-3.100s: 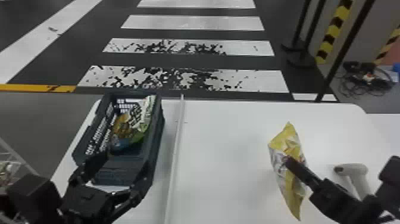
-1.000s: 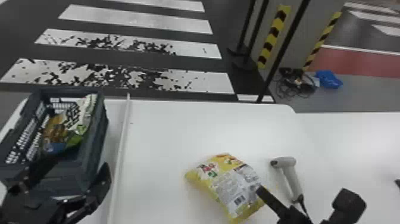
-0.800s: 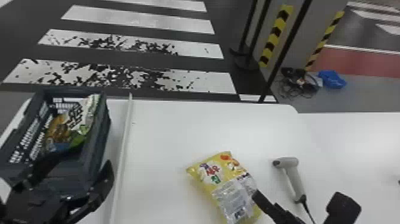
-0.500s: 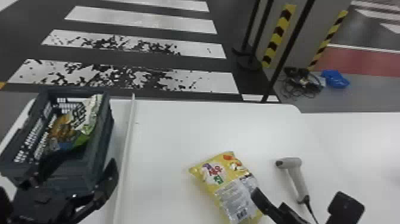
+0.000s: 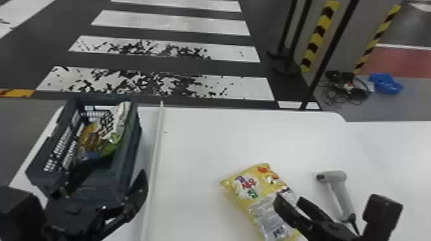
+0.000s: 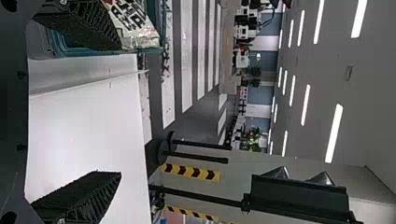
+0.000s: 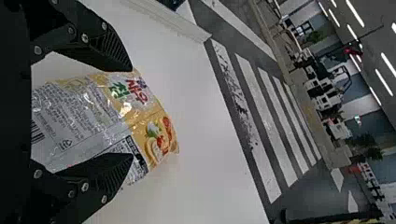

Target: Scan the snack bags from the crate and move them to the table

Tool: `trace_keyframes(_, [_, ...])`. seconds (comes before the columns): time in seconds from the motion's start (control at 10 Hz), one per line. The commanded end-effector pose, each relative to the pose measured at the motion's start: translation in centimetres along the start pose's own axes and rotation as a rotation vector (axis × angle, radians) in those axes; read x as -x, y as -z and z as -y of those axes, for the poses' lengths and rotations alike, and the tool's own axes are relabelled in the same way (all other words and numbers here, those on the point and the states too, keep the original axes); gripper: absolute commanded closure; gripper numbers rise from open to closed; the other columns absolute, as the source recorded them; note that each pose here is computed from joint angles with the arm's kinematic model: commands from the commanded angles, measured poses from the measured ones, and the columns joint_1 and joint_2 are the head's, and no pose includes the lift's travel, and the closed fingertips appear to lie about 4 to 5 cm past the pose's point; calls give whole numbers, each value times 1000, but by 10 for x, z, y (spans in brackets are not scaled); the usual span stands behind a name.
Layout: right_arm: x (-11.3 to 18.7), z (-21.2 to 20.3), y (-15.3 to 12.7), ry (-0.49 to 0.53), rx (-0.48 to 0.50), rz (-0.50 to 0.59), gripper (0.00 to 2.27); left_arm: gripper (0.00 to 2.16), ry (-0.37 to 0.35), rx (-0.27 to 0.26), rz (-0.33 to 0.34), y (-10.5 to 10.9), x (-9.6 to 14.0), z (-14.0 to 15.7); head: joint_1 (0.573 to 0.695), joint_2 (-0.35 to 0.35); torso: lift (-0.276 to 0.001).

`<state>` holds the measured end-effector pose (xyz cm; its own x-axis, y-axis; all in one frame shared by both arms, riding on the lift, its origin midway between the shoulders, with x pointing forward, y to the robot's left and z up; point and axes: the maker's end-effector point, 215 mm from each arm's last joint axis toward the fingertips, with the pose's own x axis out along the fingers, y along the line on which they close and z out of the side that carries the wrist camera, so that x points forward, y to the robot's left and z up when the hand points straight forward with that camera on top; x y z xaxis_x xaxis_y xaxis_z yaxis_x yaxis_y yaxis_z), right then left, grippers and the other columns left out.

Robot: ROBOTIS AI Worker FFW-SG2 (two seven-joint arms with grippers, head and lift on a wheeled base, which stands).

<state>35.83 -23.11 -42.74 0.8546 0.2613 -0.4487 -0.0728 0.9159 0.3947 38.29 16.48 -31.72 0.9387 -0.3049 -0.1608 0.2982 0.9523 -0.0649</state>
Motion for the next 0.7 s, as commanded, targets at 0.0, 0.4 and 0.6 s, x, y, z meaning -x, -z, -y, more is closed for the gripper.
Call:
trace_keyframes(0.0, [-7, 0, 3, -14, 75, -34, 2061, 33, 1, -1, -8, 4, 0, 1, 695, -104, -95])
trace_keyframes(0.4, [-25, -8, -8, -78, 259, 54, 2240, 33, -1, -3, -4, 2, 0, 4, 695, -91, -95])
trace_keyframes(0.6, [-30, -10, 8, -96, 276, 23, 2236, 33, -5, -5, -7, 4, 0, 3, 695, -80, -95])
